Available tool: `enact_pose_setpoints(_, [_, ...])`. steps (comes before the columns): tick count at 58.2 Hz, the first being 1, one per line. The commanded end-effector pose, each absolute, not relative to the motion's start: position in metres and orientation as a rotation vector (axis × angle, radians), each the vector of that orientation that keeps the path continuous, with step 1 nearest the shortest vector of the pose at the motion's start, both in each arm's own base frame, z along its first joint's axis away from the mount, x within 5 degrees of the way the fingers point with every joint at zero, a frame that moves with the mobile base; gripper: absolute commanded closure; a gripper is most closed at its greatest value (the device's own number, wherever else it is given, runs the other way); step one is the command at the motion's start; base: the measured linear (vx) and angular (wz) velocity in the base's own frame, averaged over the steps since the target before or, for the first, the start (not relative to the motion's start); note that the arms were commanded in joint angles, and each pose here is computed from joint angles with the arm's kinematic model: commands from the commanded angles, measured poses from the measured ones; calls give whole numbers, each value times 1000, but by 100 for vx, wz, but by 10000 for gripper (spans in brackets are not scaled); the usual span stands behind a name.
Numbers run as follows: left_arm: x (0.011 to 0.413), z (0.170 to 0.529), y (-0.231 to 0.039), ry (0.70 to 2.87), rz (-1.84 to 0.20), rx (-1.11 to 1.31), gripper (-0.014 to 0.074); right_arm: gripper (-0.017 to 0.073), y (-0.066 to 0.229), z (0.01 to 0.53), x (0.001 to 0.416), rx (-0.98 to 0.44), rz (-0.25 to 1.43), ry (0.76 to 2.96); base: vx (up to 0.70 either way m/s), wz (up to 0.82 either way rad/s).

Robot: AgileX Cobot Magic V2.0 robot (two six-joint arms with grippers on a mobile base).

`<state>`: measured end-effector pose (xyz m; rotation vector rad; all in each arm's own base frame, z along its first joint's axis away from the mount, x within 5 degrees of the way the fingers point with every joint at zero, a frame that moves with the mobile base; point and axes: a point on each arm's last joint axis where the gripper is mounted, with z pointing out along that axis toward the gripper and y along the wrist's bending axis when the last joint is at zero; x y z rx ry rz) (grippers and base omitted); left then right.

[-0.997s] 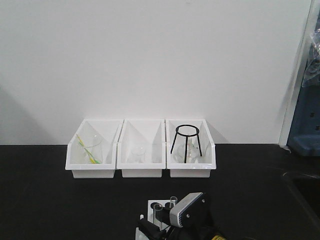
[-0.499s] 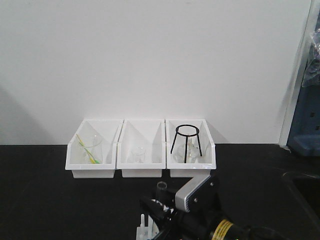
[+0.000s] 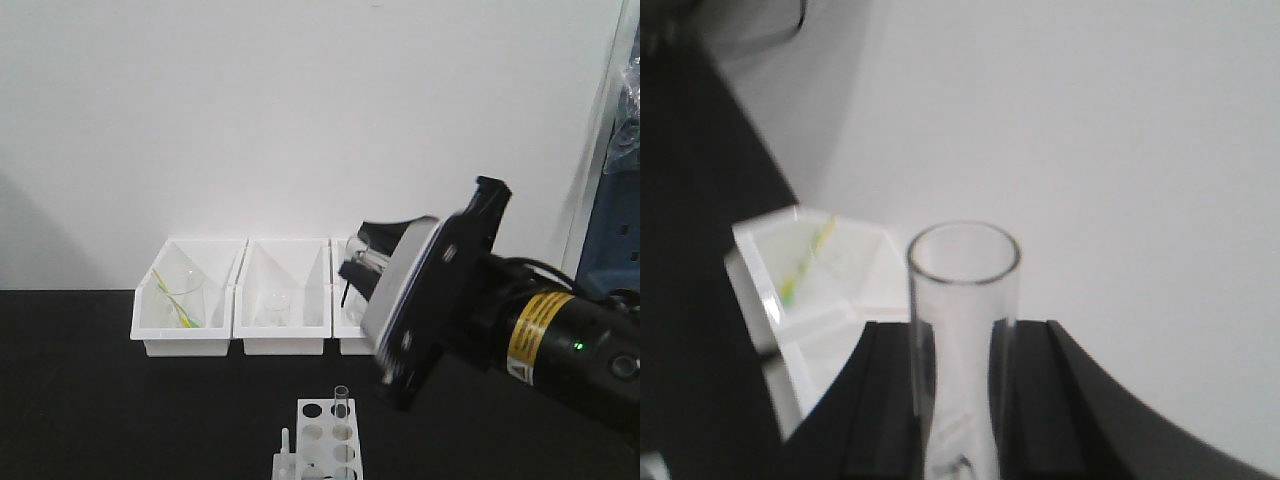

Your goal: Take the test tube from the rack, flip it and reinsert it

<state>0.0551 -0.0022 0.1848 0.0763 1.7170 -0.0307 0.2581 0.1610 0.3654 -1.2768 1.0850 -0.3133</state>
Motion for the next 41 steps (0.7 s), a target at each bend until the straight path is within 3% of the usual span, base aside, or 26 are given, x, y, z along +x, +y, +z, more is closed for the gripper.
enact_pose_setpoints(1, [55,194,-3,1626,-53,74,599,569,155,376,256,-1565,-750,761,0,0])
enact_pose_setpoints(6, [55,194,-3,1626,-53,74,599,568,150,373,259,-1650,-884,724,0,0])
enact_pose_setpoints(12, [55,194,-3,1626,-53,74,599,566,150,373,260,-1561,-768,857,0,0])
enact_pose_setpoints(15, [55,194,-3,1626,-53,74,599,566,150,375,259,-1422,-595,1007,0,0])
enact_pose_setpoints(22, [55,194,-3,1626,-53,74,599,564,149,382,261,-859,24,1411,0,0])
enact_pose_setpoints(26, [55,194,-3,1626,-53,74,599,564,147,382,265,-561,312,1532,0,0])
enact_pose_setpoints(30, [55,194,-3,1626,-53,74,599,564,148,379,270,-389,482,1580,0,0])
enact_pose_setpoints(41, [55,194,-3,1626,-53,74,599,564,162,350,274,-477,589,1474,0,0])
